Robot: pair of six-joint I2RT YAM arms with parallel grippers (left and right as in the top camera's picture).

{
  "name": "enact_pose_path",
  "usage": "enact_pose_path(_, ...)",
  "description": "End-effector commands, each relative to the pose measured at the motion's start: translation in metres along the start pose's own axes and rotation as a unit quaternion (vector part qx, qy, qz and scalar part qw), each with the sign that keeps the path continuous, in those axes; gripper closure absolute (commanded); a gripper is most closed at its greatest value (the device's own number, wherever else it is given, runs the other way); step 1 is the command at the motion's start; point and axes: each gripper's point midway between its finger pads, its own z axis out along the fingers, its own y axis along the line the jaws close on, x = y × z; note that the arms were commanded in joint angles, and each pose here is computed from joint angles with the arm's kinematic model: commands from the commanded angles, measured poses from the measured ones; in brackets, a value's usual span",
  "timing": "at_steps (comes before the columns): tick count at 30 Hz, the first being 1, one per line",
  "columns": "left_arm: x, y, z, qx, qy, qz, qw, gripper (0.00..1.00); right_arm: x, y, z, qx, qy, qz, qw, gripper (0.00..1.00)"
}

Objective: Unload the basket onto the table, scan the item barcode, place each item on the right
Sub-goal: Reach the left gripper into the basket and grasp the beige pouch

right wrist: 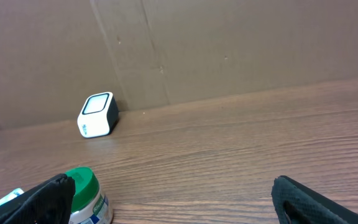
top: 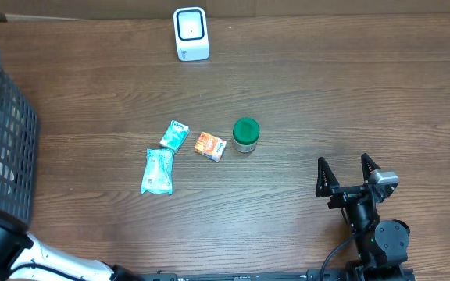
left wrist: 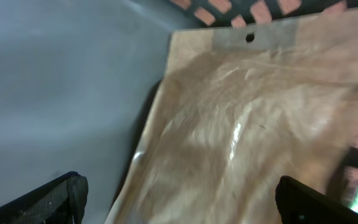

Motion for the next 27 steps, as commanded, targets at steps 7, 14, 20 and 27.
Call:
enact_pose_path(7, -0.02, -0.032, 0.006, 0.087, -0.041, 0.051, 0.994, 0.0, 0.001, -0.002, 0.0, 0.003, -0.003, 0.001, 1.0, 0.0)
enact_pose_path(14, -0.009, -0.042, 0.018, 0.074, -0.005, 0.077, 0.994, 0.0, 0.001, -0.002, 0.0, 0.003, -0.003, 0.001, 1.0, 0.0)
enact_pose_path(20, 0.004, -0.031, 0.031, 0.02, 0.039, 0.084, 0.995, 0.01, 0.001, -0.002, 0.0, 0.003, -0.003, 0.001, 1.0, 0.0)
enact_pose_path(27, 0.009, 0.01, 0.033, -0.116, 0.071, 0.013, 0.991, 0.07, 0.001, -0.002, 0.0, 0.003, -0.003, 0.001, 1.0, 0.0)
